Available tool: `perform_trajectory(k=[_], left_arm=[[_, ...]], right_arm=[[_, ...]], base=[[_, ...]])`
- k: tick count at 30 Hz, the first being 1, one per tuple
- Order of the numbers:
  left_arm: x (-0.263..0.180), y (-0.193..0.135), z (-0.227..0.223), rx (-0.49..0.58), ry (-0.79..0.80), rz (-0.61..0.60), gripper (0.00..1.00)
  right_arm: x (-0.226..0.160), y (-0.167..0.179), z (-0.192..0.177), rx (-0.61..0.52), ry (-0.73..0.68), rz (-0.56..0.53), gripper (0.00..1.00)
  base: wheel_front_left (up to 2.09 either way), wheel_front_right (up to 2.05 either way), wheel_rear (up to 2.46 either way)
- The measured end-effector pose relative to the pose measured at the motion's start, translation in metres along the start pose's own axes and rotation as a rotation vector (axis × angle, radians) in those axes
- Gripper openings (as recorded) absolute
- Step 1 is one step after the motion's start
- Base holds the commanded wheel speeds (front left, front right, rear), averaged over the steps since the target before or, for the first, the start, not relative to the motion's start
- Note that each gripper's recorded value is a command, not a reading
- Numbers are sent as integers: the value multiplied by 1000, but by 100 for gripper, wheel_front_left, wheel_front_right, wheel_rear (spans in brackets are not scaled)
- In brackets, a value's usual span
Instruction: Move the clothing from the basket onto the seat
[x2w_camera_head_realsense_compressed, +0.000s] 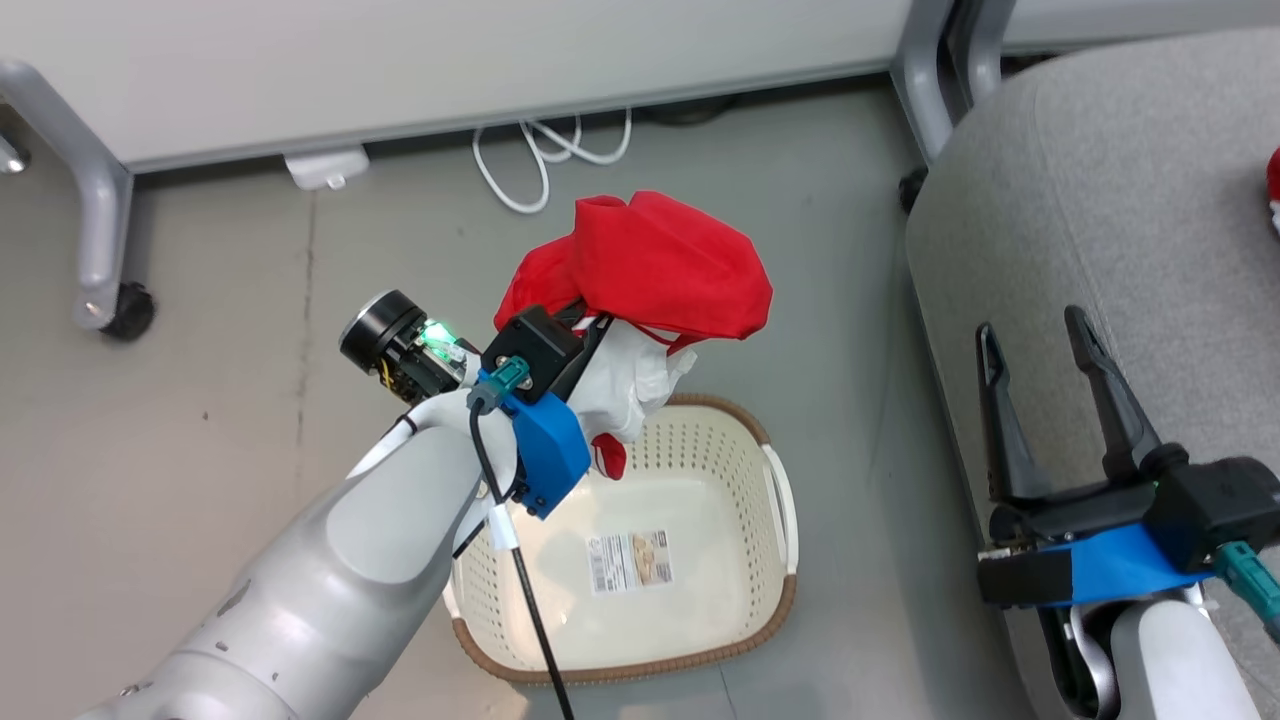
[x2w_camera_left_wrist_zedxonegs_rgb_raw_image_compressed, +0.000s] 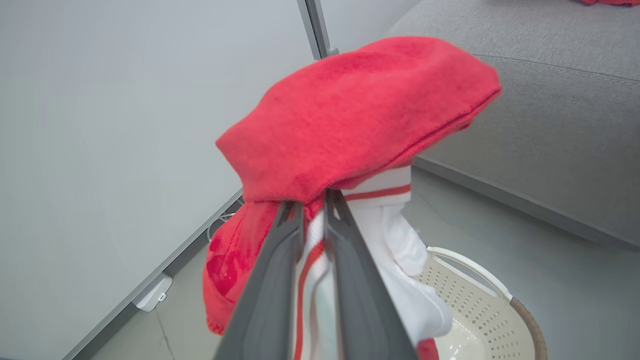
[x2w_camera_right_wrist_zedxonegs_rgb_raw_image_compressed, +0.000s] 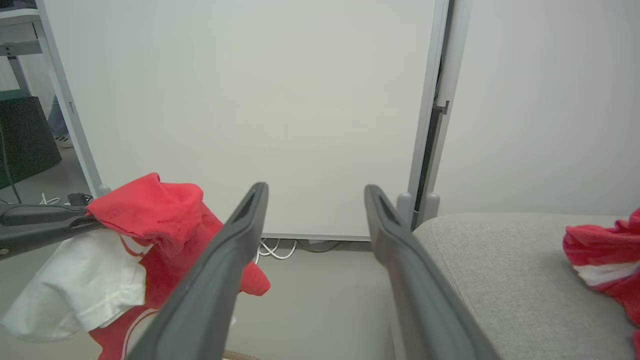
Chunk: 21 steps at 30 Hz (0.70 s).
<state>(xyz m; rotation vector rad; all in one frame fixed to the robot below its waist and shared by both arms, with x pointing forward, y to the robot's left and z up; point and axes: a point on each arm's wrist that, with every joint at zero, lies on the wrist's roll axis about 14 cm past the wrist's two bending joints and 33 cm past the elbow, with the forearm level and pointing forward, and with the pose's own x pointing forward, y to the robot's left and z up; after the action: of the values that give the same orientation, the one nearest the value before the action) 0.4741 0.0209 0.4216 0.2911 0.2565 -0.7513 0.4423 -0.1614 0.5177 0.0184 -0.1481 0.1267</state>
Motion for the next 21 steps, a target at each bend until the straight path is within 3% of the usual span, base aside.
perform_trajectory(k=[10,21], left_arm=[[-46,8,68,-32,-206,119,0],[-84,-7,103,-51,-348,165,0]], right_arm=[[-27,12,26,16,-42,20,100],[-44,25,36,40,-59,47,100]], base=[[0,0,0],[0,0,0]])
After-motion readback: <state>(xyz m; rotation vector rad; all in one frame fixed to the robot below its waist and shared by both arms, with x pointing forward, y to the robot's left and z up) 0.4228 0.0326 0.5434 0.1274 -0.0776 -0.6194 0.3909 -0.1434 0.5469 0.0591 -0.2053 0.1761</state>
